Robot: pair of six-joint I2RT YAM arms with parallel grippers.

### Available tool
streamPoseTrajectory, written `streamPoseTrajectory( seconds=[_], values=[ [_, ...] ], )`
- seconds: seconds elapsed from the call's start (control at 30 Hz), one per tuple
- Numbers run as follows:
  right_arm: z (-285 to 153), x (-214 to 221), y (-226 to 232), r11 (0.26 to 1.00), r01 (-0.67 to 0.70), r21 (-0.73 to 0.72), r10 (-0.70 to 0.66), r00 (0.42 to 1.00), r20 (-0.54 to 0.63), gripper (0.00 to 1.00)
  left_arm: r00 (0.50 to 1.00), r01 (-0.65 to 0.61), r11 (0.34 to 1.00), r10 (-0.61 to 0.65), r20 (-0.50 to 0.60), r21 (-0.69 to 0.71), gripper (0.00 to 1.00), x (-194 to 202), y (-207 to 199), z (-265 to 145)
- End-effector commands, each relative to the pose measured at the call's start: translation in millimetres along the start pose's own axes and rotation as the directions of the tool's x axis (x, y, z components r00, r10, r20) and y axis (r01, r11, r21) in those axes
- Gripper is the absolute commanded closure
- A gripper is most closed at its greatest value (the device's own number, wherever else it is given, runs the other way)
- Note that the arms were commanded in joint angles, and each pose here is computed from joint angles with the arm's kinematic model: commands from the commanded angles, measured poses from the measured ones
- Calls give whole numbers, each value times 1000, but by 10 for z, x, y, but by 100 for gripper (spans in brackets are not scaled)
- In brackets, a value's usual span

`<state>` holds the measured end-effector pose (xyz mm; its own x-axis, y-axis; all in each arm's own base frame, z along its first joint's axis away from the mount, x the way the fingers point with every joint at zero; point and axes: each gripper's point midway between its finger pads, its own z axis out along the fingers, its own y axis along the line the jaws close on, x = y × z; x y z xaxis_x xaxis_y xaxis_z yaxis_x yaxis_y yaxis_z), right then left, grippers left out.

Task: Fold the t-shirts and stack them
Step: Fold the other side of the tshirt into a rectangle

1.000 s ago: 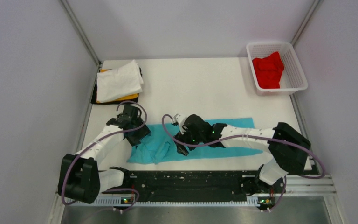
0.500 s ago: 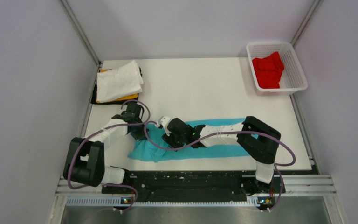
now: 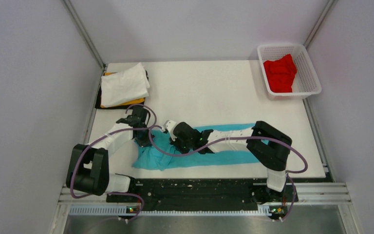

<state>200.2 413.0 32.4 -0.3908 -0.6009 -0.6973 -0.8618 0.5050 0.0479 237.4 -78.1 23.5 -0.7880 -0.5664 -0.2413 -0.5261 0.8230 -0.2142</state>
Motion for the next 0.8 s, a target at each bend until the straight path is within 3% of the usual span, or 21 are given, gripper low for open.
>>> streamPoseTrajectory(
  seconds=[0.0, 0.17, 0.5, 0.63, 0.77],
  values=[
    [9, -276, 78, 1000, 11, -22, -10, 998, 62, 100, 998, -8, 1000, 7, 60, 17, 100, -163, -58, -108],
    [-176, -212, 61, 999, 42, -19, -42, 999, -9, 100, 999, -5, 1000, 5, 52, -3, 100, -148, -3, -67],
    [-515, 241, -79, 994, 103, 20, -93, 952, -291, 100, 999, -10, 1000, 11, 51, -10, 100, -182, 22, -54],
    [-667, 233, -227, 987, 125, 97, -92, 951, -297, 69, 998, -21, 1000, 22, 53, -16, 100, -208, 26, -65],
    [-891, 53, -207, 989, 114, 94, -91, 972, -218, 42, 998, -34, 999, 35, 48, -10, 100, -220, 1, -89]
  ],
)
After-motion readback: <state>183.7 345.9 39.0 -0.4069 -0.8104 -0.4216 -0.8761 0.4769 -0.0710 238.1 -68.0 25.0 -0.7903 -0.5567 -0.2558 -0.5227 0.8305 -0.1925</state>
